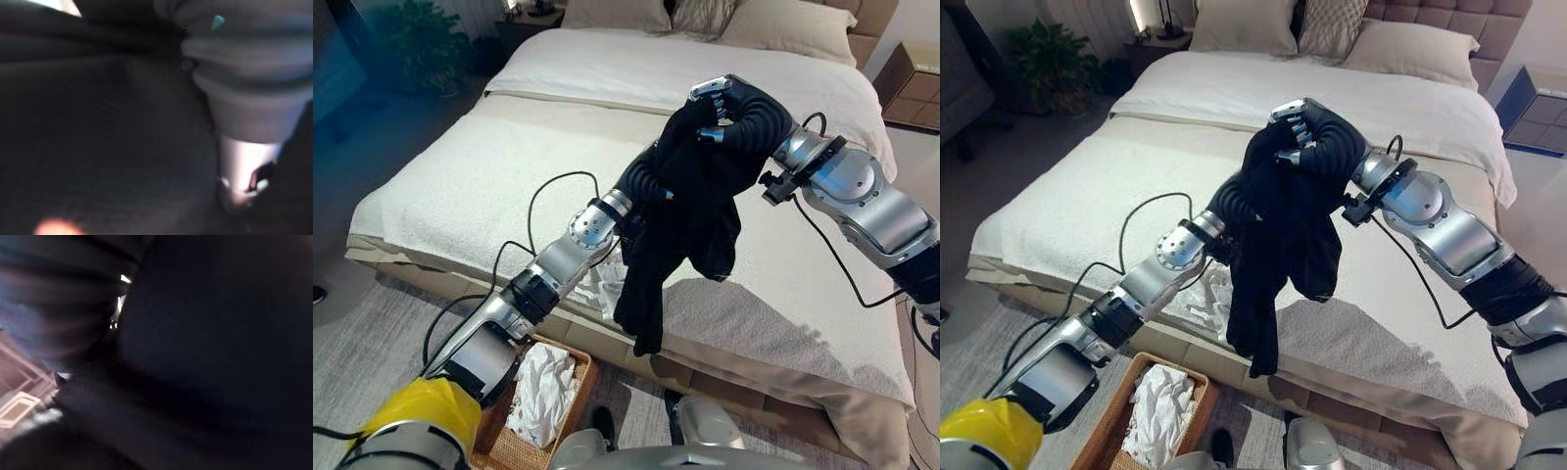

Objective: Pick up clothes into the bucket

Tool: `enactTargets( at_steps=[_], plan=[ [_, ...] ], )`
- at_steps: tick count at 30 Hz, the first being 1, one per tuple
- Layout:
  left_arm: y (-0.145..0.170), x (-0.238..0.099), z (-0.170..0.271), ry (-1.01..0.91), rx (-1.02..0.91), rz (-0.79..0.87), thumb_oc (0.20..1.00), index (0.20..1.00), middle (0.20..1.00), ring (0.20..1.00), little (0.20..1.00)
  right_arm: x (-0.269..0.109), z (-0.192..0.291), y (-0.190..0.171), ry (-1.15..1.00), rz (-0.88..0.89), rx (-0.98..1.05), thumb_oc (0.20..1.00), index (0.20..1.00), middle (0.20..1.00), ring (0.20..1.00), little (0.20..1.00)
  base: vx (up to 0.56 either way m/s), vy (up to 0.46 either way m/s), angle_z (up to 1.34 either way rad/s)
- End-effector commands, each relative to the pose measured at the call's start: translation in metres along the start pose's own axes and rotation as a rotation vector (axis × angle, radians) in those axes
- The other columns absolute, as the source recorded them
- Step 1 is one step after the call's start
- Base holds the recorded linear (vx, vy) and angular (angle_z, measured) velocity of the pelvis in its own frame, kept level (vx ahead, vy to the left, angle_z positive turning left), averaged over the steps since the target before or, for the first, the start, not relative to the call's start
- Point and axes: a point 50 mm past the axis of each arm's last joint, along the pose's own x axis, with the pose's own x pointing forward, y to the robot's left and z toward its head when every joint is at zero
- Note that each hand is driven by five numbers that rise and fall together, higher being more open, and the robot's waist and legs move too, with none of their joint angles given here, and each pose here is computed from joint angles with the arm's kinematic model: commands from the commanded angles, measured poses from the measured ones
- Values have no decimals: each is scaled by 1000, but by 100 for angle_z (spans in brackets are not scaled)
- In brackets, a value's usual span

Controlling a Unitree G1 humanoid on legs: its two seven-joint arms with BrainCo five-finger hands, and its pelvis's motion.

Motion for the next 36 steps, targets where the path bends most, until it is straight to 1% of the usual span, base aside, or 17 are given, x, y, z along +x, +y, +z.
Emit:
enactTargets(
  at_steps=[1,4,5,6,10,16,17,18,19,20,22,23,28,29,33,34,36],
  plan=[
    [-21,16,-6,46,-15,-84,1000,1000,1000,1000,1000,4,40,-2,-221,-30,96,200,200,200,200,200,30,-23,2],
    [-31,18,-8,65,-58,-137,1000,1000,1000,1000,1000,4,40,-2,-229,-43,119,200,200,200,200,200,14,-4,1],
    [-38,17,-11,91,-136,-179,667,667,667,667,667,5,40,-2,-232,-49,121,200,200,200,200,200,44,-7,3],
    [-42,16,-13,104,-200,-210,200,200,200,200,200,5,37,-2,-224,-56,128,200,200,200,200,200,41,-3,7],
    [-44,5,-15,119,-338,-281,200,200,200,200,200,3,32,-7,-214,-107,118,200,200,200,200,200,27,-8,6],
    [-30,-18,-24,126,-506,-235,200,200,200,200,200,-14,-1,-20,-119,-273,139,200,200,200,200,200,13,-5,4],
    [-28,-22,-25,121,-520,-227,200,200,200,200,200,-21,-8,-22,-92,-308,139,420,420,420,420,420,0,-9,5],
    [-27,-25,-26,119,-529,-225,200,200,200,200,200,-27,-13,-25,-70,-339,135,583,583,583,583,583,1,-6,4],
    [-27,-25,-26,119,-529,-225,200,200,200,200,200,-27,-13,-25,-70,-339,135,925,925,925,925,925,3,1,3],
    [-23,-30,-23,99,-554,-221,200,200,200,200,200,-40,-24,-30,-23,-399,117,1000,1000,1000,1000,1000,0,0,0],
    [-21,-33,-20,87,-563,-229,200,200,200,200,200,-49,-33,-33,12,-440,120,1000,1000,1000,1000,1000,0,0,0],
    [-14,-37,-9,36,-573,-241,200,200,200,200,200,-72,-50,-41,96,-536,103,1000,1000,1000,1000,1000,0,0,0],
    [-1,-49,15,-62,-558,-256,200,200,200,200,200,-117,-88,-36,269,-681,135,1000,1000,1000,1000,1000,-8,-1,8],
    [8,-53,34,-146,-546,-248,200,200,200,200,200,-146,-113,-24,387,-767,195,1000,1000,1000,1000,1000,-13,-2,11],
    [25,-64,50,-249,-556,-173,200,200,200,200,200,-186,-140,6,541,-847,293,1000,1000,1000,1000,1000,-13,-2,5],
    [39,-74,62,-329,-557,-107,200,200,200,200,200,-214,-157,37,671,-862,370,1000,1000,1000,1000,1000,-11,0,4],
    [49,-84,65,-381,-560,-41,200,200,200,200,200,-238,-170,71,803,-832,443,1000,1000,1000,1000,1000,-12,-6,4]
  ],
)
